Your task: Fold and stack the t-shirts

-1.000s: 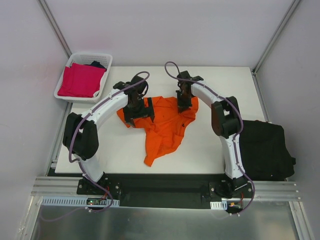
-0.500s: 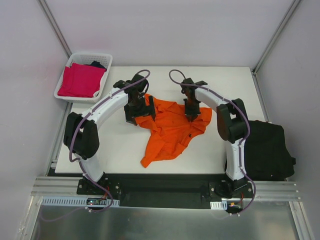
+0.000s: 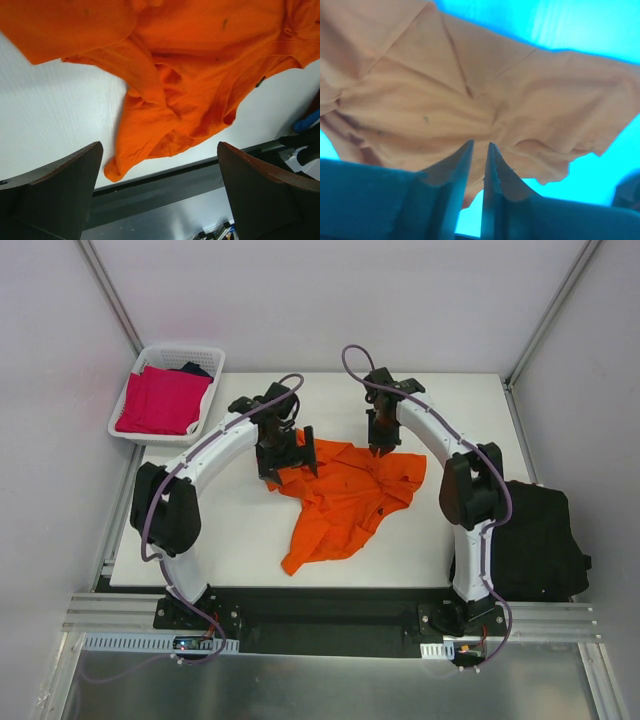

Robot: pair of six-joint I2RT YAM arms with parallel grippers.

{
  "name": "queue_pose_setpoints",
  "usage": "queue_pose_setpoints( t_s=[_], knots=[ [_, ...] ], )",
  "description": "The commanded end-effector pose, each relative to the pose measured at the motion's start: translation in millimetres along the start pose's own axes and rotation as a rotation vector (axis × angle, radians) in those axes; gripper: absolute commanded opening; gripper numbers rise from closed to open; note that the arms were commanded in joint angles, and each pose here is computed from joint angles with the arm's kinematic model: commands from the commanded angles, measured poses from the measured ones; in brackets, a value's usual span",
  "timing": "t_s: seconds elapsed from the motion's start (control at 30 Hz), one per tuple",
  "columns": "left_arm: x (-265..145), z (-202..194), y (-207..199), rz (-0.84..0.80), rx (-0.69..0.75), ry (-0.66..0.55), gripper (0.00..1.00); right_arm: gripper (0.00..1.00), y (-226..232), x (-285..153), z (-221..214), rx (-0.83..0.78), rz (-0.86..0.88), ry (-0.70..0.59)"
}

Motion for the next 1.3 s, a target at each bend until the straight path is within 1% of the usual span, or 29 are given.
queue_pose_setpoints(
  t_s=[0.0, 0.03, 0.07, 0.13, 0.17, 0.2, 0.27, 0.3, 0.33, 0.4, 0.43, 0.53, 0.6, 0.63, 0.67, 0.77, 0.87, 0.93, 0.97, 1.1, 1.27],
  knots=[
    [3, 9, -31, -0.201, 0.063, 0.012, 0.99, 0.16, 8, -24, -28, -0.041, 0.110, 0.045],
    [7, 10, -35, -0.226, 0.067, 0.019, 0.97, 0.16, 8, -29, -31, -0.049, 0.116, 0.035],
    [9, 13, -41, -0.259, 0.078, 0.005, 0.93, 0.16, 7, -29, -34, -0.057, 0.115, 0.042],
    [17, 12, -51, -0.318, 0.098, 0.028, 0.87, 0.16, 5, -29, -40, -0.063, 0.104, 0.058],
    [20, 14, -57, -0.345, 0.116, 0.018, 0.84, 0.16, 2, -32, -43, -0.069, 0.095, 0.065],
    [24, 13, -62, -0.360, 0.130, 0.024, 0.75, 0.17, 1, -34, -44, -0.073, 0.090, 0.067],
    [38, 15, -69, -0.397, 0.137, 0.053, 0.61, 0.16, -3, -39, -47, -0.083, 0.075, 0.067],
    [43, 17, -73, -0.410, 0.139, 0.052, 0.40, 0.16, -4, -40, -49, -0.084, 0.071, 0.066],
    [57, 17, -72, -0.404, 0.126, 0.082, 0.29, 0.16, -6, -41, -51, -0.082, 0.064, 0.069],
    [67, 22, -73, -0.400, 0.107, 0.090, 0.01, 0.16, -10, -48, -54, -0.075, 0.062, 0.057],
    [76, 24, -72, -0.387, 0.097, 0.104, 0.00, 0.17, -11, -50, -56, -0.072, 0.060, 0.058],
    [90, 28, -64, -0.331, 0.077, 0.094, 0.00, 0.16, -19, -56, -62, -0.077, 0.040, 0.053],
    [99, 28, -54, -0.256, 0.052, 0.075, 0.00, 0.16, -25, -61, -66, -0.081, 0.024, 0.043],
    [106, 23, -42, -0.206, 0.020, 0.094, 0.00, 0.16, -26, -62, -68, -0.082, 0.022, 0.041],
    [111, 23, -32, -0.148, -0.003, 0.081, 0.00, 0.16, -28, -62, -69, -0.081, 0.017, 0.042],
    [121, 13, 0, -0.042, -0.088, 0.116, 0.00, 0.16, -29, -66, -71, -0.079, 0.021, 0.036],
    [120, 7, 26, 0.044, -0.128, 0.115, 0.00, 0.16, -27, -67, -70, -0.077, 0.030, 0.036],
    [117, 3, 38, 0.094, -0.130, 0.109, 0.00, 0.16, -26, -67, -70, -0.077, 0.035, 0.039],
    [106, -8, 57, 0.163, -0.126, 0.116, 0.00, 0.16, -21, -68, -72, -0.086, 0.042, 0.040],
    [98, -32, 65, 0.187, -0.111, 0.154, 0.00, 0.17, -15, -66, -77, -0.096, 0.047, 0.053],
    [89, -62, 64, 0.197, -0.105, 0.172, 0.00, 0.17, -10, -56, -88, -0.119, 0.030, 0.086]
  ],
)
Point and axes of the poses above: each gripper's point midway between its finger pads, its own x axis out along the fingers, its own y axis along the line the jaws close on, z = x × y, the point moved 7 cm from there along -x, back along the fingers, and after that the axes turned 6 degrees about x, right-handed, at the moved point
